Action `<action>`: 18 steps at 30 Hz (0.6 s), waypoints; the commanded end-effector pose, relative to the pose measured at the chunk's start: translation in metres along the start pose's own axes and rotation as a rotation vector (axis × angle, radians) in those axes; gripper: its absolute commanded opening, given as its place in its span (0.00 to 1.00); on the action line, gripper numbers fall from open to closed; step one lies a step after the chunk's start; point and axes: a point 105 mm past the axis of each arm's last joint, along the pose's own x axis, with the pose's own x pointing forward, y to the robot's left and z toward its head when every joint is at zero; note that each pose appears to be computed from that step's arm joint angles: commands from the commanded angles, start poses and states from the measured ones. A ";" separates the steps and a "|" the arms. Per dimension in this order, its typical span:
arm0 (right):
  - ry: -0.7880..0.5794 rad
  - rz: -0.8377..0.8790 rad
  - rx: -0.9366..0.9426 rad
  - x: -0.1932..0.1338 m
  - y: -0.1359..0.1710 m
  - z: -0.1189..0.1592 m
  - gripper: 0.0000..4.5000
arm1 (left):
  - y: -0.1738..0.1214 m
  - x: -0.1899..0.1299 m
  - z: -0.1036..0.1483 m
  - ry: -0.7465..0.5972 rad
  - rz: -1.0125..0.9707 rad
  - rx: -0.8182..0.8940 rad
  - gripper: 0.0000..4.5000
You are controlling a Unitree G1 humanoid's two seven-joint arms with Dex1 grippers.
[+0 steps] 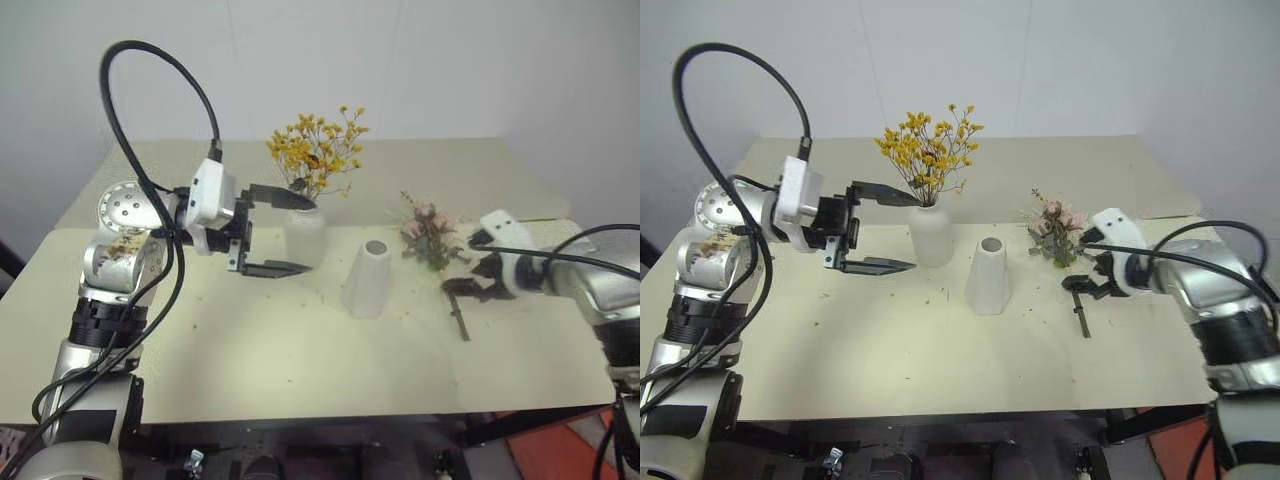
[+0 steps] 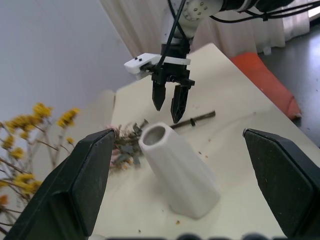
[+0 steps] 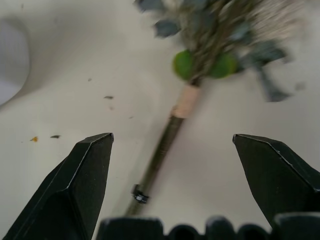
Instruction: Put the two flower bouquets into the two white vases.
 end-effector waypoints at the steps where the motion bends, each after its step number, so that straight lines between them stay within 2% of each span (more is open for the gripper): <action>1: 0.014 -0.014 -0.001 0.001 -0.006 0.013 1.00 | 0.003 -0.001 0.002 0.019 0.012 0.036 1.00; 15: 0.063 -0.032 0.034 0.033 -0.021 0.024 1.00 | -0.001 -0.008 -0.008 0.068 0.043 0.033 1.00; 18: 0.066 -0.053 0.047 0.036 -0.027 0.026 0.87 | -0.003 -0.009 -0.009 0.072 0.053 0.029 1.00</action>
